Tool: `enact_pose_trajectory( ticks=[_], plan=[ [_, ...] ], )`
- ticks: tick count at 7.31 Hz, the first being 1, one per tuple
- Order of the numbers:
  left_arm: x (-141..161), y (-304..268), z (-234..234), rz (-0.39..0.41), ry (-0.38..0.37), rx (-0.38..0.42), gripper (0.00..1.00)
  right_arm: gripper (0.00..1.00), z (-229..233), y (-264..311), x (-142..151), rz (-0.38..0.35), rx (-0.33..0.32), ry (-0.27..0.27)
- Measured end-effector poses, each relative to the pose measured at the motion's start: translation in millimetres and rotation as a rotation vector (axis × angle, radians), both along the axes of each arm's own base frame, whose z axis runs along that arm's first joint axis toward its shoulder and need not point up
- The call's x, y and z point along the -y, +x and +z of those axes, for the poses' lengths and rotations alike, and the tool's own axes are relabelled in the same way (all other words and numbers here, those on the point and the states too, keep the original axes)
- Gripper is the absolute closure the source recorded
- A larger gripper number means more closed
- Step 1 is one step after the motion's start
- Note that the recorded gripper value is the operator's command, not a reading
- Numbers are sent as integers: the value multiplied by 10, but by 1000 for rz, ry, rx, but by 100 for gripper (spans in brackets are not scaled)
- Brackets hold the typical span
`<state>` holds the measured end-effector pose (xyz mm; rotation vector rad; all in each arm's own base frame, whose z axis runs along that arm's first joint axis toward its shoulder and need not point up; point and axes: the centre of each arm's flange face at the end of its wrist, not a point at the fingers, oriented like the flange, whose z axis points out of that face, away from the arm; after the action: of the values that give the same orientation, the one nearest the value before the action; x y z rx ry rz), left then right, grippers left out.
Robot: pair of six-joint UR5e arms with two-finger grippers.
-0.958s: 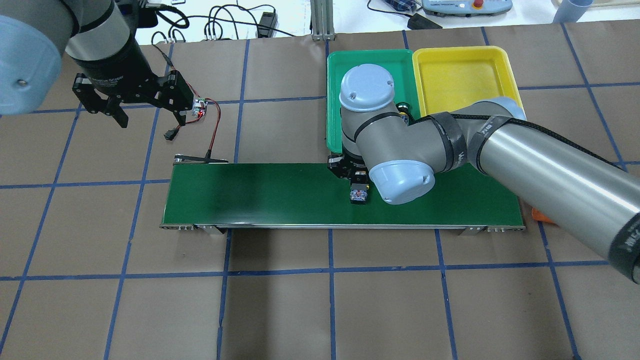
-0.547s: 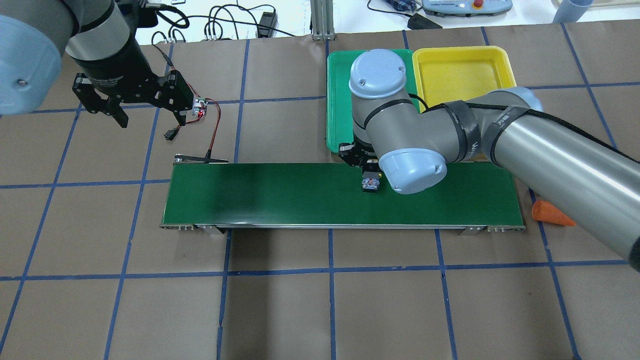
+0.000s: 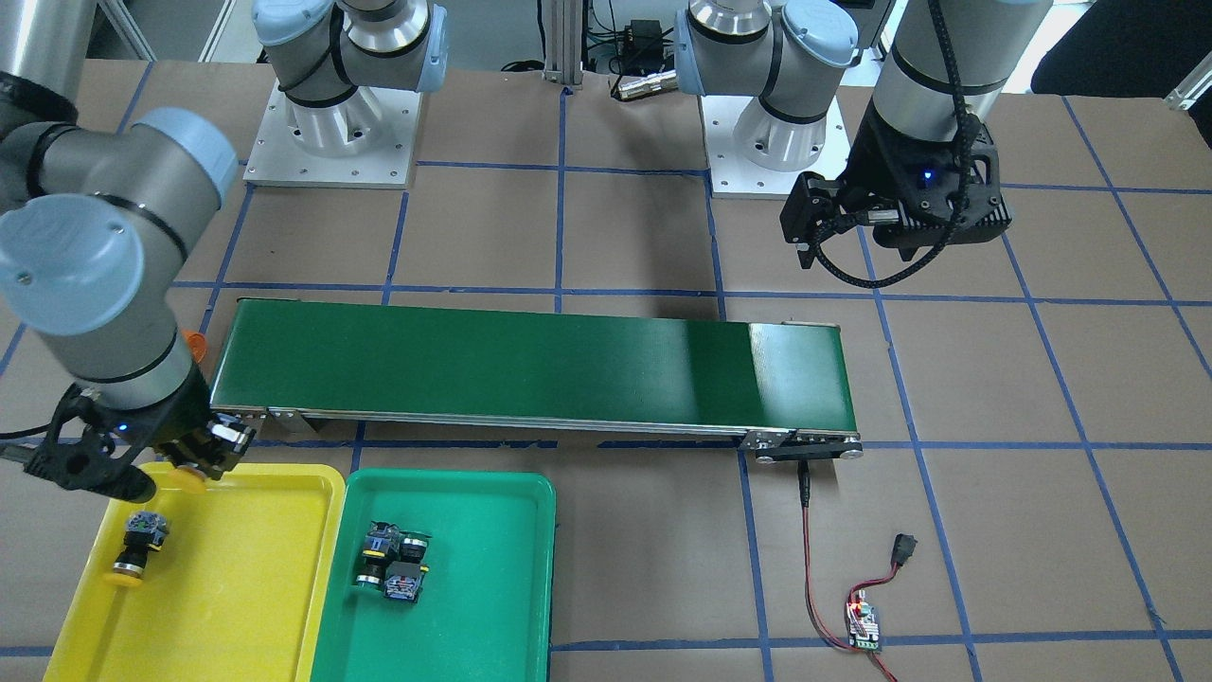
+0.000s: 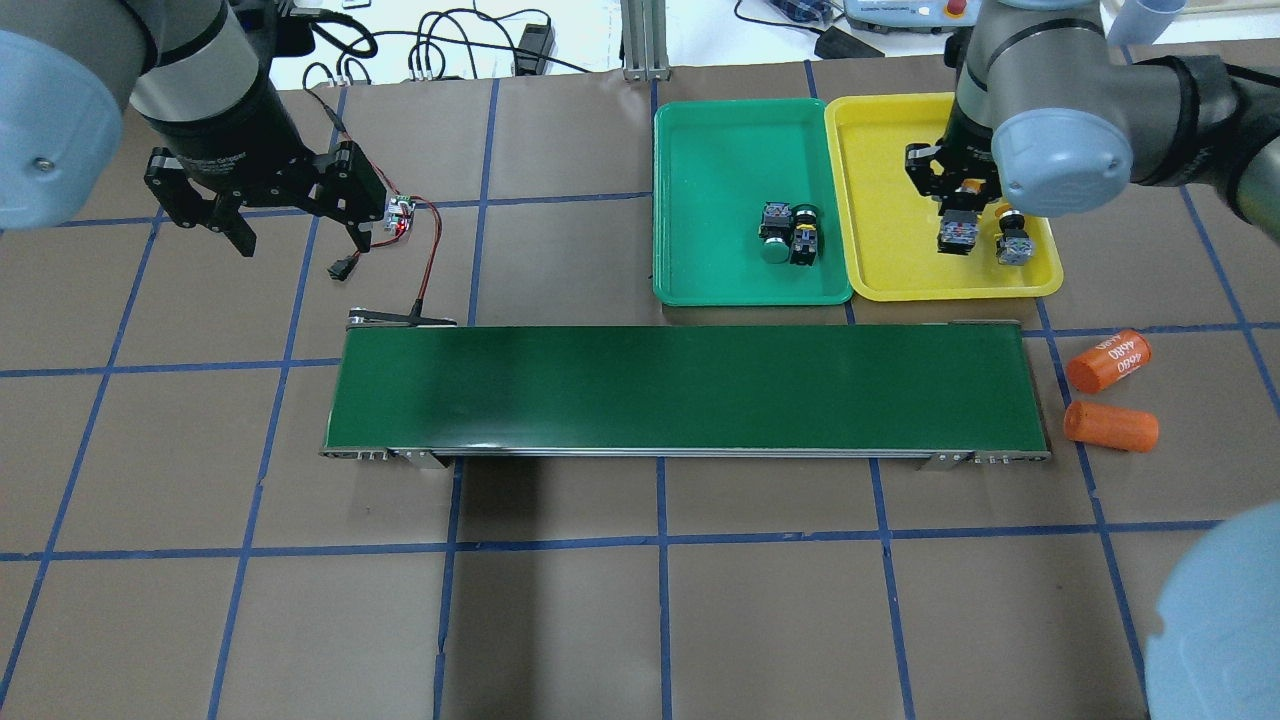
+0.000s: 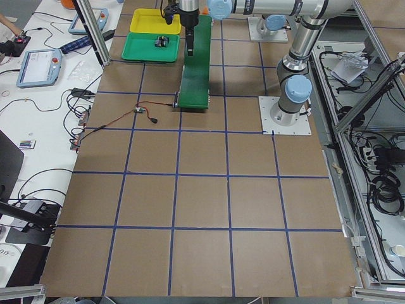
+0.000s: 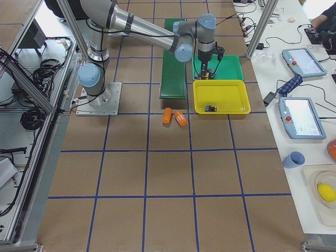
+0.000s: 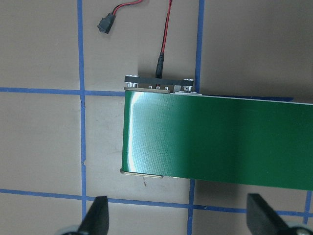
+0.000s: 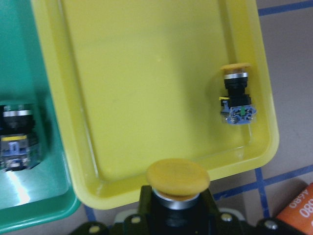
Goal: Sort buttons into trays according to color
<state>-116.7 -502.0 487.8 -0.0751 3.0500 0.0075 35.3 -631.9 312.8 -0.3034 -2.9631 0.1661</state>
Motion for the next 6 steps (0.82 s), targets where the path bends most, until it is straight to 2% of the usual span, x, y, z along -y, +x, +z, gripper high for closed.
enact_pose_trajectory(
  ticks=[2, 3, 4, 5, 6],
  plan=[
    [2, -1, -8, 0, 1, -1, 0, 99, -429, -368, 262, 37, -9, 3],
    [3, -1, -7, 0, 1, -1, 0, 53, -579, -438, 330, 44, -11, -1],
    [3, -1, -6, 0, 1, -1, 0, 20, -698, -468, 373, 45, -11, -5],
    [4, -1, -5, 1, 0, -1, 0, 0, -825, -481, 405, 42, -10, -3],
    [4, -1, -5, 1, 0, -1, 0, 0, -897, -493, 415, 39, -10, 3]
  ],
)
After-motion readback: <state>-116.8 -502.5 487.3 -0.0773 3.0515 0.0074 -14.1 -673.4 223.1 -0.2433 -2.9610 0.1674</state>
